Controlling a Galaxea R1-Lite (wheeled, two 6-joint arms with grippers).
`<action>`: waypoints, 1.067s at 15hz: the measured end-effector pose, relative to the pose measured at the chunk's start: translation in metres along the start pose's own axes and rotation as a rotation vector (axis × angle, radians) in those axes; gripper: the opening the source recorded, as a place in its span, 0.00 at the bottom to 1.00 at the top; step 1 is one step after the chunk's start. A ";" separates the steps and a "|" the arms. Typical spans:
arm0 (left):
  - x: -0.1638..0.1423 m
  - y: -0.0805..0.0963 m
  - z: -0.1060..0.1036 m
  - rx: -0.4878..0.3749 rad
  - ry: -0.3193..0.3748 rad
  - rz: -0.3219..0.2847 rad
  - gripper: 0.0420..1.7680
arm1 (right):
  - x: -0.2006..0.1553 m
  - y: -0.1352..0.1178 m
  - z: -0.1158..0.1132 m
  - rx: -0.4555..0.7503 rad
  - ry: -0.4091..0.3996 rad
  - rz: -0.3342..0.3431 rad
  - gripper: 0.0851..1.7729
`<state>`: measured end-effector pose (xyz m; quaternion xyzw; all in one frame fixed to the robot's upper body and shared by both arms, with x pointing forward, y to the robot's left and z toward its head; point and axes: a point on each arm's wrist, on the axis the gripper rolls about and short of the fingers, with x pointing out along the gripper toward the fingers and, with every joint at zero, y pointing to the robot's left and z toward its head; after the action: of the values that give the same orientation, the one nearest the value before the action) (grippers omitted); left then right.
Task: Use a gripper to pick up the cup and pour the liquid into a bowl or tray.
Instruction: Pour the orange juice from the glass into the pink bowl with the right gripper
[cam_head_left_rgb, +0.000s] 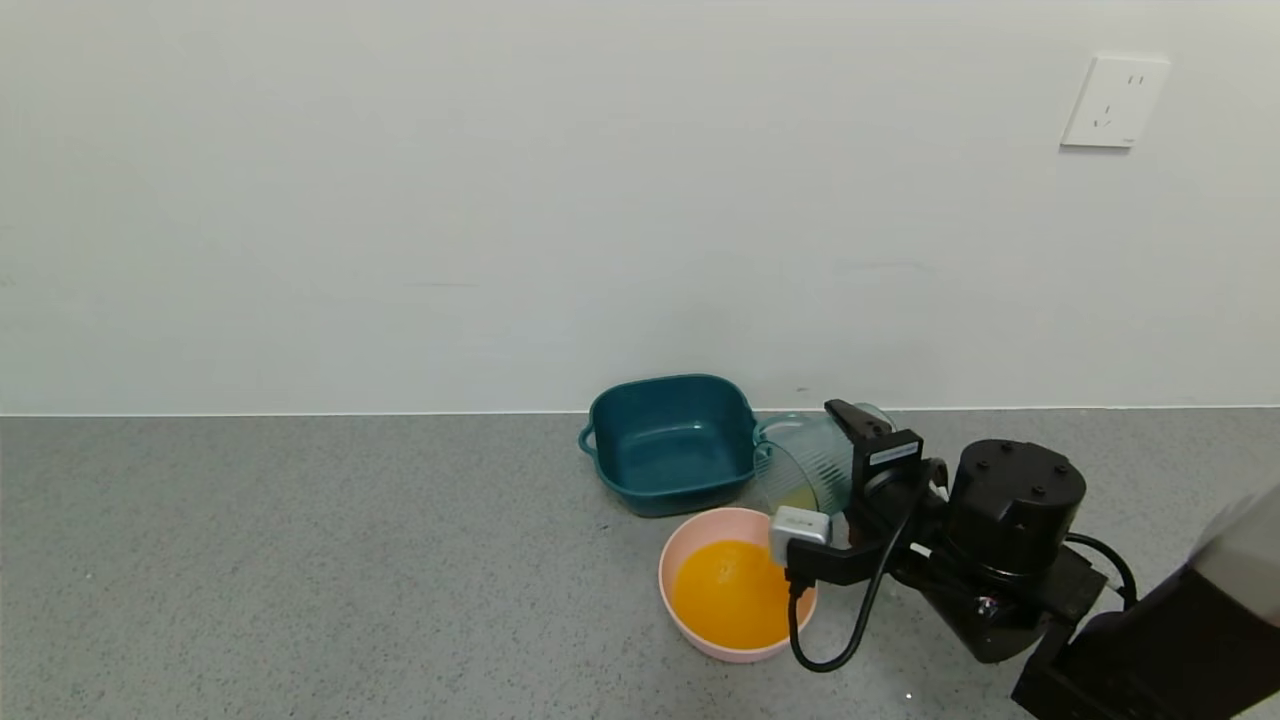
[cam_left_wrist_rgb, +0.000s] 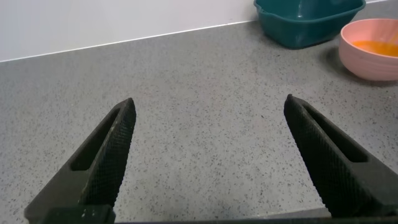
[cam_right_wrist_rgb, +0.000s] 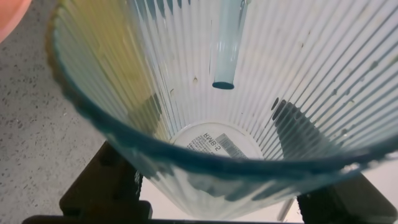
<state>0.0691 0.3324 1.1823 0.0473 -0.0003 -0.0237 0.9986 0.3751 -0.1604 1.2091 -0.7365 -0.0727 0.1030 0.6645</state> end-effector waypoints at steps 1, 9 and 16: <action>0.000 0.000 0.000 0.000 0.000 0.000 0.97 | -0.001 0.000 0.002 -0.014 0.002 0.000 0.75; 0.000 0.000 0.000 0.000 0.000 0.000 0.97 | -0.005 0.001 0.009 -0.094 -0.007 0.002 0.75; 0.000 0.000 0.000 0.000 0.000 0.000 0.97 | -0.006 0.001 0.009 -0.103 -0.007 -0.006 0.75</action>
<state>0.0691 0.3325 1.1823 0.0473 -0.0003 -0.0235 0.9986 0.3669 -0.1537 1.2078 -0.7691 -0.0823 0.0997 0.6259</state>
